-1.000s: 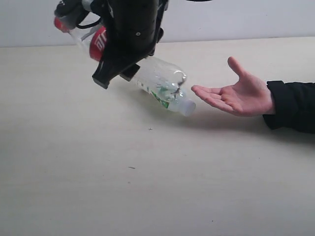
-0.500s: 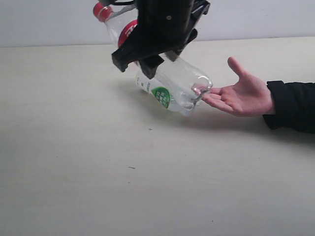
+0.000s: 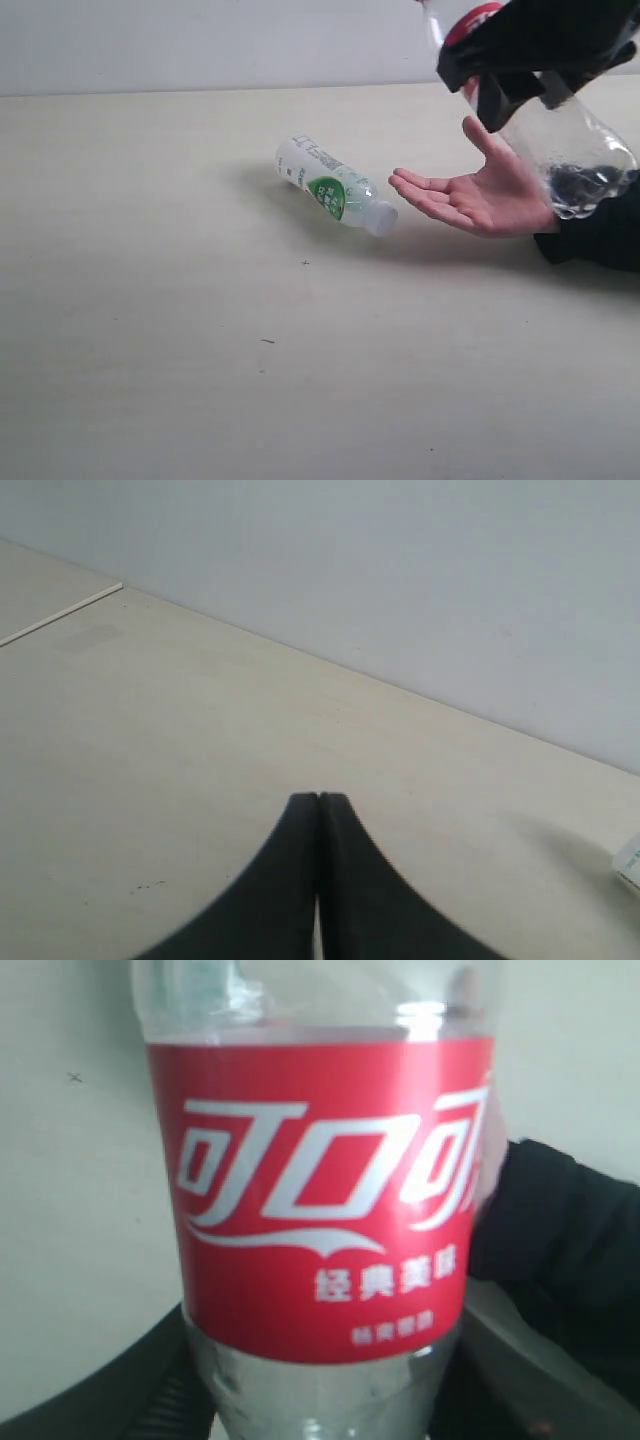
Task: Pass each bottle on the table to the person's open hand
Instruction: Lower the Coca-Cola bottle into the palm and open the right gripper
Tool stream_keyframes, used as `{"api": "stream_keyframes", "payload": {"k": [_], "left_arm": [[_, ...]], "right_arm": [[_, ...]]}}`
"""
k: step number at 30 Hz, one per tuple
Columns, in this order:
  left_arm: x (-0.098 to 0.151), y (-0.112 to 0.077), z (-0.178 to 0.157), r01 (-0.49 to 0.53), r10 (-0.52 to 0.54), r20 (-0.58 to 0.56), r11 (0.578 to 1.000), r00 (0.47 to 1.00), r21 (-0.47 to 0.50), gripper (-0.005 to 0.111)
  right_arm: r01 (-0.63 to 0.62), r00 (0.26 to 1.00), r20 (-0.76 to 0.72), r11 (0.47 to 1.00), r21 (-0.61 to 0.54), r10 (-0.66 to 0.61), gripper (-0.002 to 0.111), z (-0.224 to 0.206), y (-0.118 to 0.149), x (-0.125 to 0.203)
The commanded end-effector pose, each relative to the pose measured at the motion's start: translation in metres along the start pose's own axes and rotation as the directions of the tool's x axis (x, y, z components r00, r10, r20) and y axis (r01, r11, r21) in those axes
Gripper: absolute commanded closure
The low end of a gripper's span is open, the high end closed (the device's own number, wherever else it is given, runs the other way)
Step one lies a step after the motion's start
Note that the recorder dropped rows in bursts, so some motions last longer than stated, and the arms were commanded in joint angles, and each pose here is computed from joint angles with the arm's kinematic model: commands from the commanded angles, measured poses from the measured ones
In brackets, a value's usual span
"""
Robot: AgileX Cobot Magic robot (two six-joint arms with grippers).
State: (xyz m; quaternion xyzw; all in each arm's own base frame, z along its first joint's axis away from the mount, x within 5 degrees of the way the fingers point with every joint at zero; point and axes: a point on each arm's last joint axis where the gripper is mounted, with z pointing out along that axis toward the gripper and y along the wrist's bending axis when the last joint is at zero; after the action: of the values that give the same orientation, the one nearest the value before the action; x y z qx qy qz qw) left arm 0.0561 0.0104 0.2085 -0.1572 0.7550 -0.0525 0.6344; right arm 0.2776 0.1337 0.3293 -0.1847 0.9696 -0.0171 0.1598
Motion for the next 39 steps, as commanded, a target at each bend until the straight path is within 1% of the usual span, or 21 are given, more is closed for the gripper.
{"api": "stream_keyframes", "payload": {"k": [1, 3, 9, 13, 15, 16, 20, 23, 29, 32, 33, 35, 36, 37, 38, 39], "left_arm": [[0.001, 0.0, 0.0, 0.005, -0.005, 0.001, 1.0, 1.0, -0.001, 0.107], [0.001, 0.0, 0.0, 0.005, -0.005, 0.001, 1.0, 1.0, -0.001, 0.107], [0.001, 0.0, 0.0, 0.005, -0.005, 0.001, 1.0, 1.0, -0.001, 0.107], [0.001, 0.0, 0.0, 0.005, -0.005, 0.001, 1.0, 1.0, -0.001, 0.107], [0.001, 0.0, 0.0, 0.005, -0.005, 0.001, 1.0, 1.0, -0.001, 0.107], [0.001, 0.0, 0.0, 0.005, -0.005, 0.001, 1.0, 1.0, -0.001, 0.107], [0.001, 0.0, 0.0, 0.005, -0.005, 0.001, 1.0, 1.0, -0.001, 0.107], [0.001, 0.0, 0.0, 0.005, -0.005, 0.001, 1.0, 1.0, -0.001, 0.107], [0.001, 0.0, 0.0, 0.005, -0.005, 0.001, 1.0, 1.0, -0.001, 0.107], [0.001, 0.0, 0.0, 0.005, -0.005, 0.001, 1.0, 1.0, -0.001, 0.107], [0.001, 0.0, 0.0, 0.005, -0.005, 0.001, 1.0, 1.0, -0.001, 0.107], [0.001, 0.0, 0.0, 0.005, -0.005, 0.001, 1.0, 1.0, -0.001, 0.107], [0.001, 0.0, 0.0, 0.005, -0.005, 0.001, 1.0, 1.0, -0.001, 0.107], [0.001, 0.0, 0.0, 0.005, -0.005, 0.001, 1.0, 1.0, -0.001, 0.107], [0.001, 0.0, 0.0, 0.005, -0.005, 0.001, 1.0, 1.0, -0.001, 0.107], [0.001, 0.0, 0.0, 0.005, -0.005, 0.001, 1.0, 1.0, -0.001, 0.107]], "right_arm": [[-0.083, 0.996, -0.033, 0.996, 0.011, 0.084, 0.108, 0.008, -0.016, 0.007], [-0.096, 0.994, -0.056, 0.995, -0.006, 0.096, 0.108, 0.015, -0.015, 0.005], [-0.081, 0.985, -0.15, 0.997, 0.012, 0.082, 0.108, 0.049, -0.012, -0.002], [-0.097, 0.961, -0.259, 0.995, 0.018, 0.099, 0.108, 0.089, -0.014, -0.006], [-0.114, 0.952, -0.285, 0.993, 0.022, 0.116, 0.108, 0.099, -0.019, -0.006], [-0.122, 0.951, -0.284, 0.992, 0.022, 0.123, 0.108, 0.102, -0.02, -0.007], [-0.144, 0.969, -0.199, 0.989, 0.015, 0.144, 0.108, 0.121, -0.02, -0.018], [-0.139, 0.972, -0.189, 0.99, 0.015, 0.139, 0.108, 0.133, -0.019, -0.021], [-0.142, 0.97, -0.187, 0.985, 0.094, 0.157, 0.108, 0.15, -0.025, -0.022], [-0.141, 0.975, -0.159, 0.986, 0.091, 0.155, 0.108, 0.155, -0.025, -0.026], [-0.142, 0.976, -0.151, 0.986, 0.089, 0.154, 0.107, 0.155, -0.024, -0.026], [-0.148, 0.978, -0.136, 0.985, 0.084, 0.158, 0.098, 0.155, -0.024, -0.028], [-0.148, 0.978, -0.135, 0.985, 0.084, 0.158, 0.088, 0.155, -0.024, -0.028], [-0.155, 0.977, -0.135, 0.984, 0.085, 0.165, 0.083, 0.155, -0.024, -0.028], [-0.164, 0.976, -0.134, 0.983, 0.086, 0.174, 0.073, 0.155, -0.024, -0.028], [-0.171, 0.974, -0.133, 0.981, 0.087, 0.182, 0.067, 0.155, -0.024, -0.028]]}}
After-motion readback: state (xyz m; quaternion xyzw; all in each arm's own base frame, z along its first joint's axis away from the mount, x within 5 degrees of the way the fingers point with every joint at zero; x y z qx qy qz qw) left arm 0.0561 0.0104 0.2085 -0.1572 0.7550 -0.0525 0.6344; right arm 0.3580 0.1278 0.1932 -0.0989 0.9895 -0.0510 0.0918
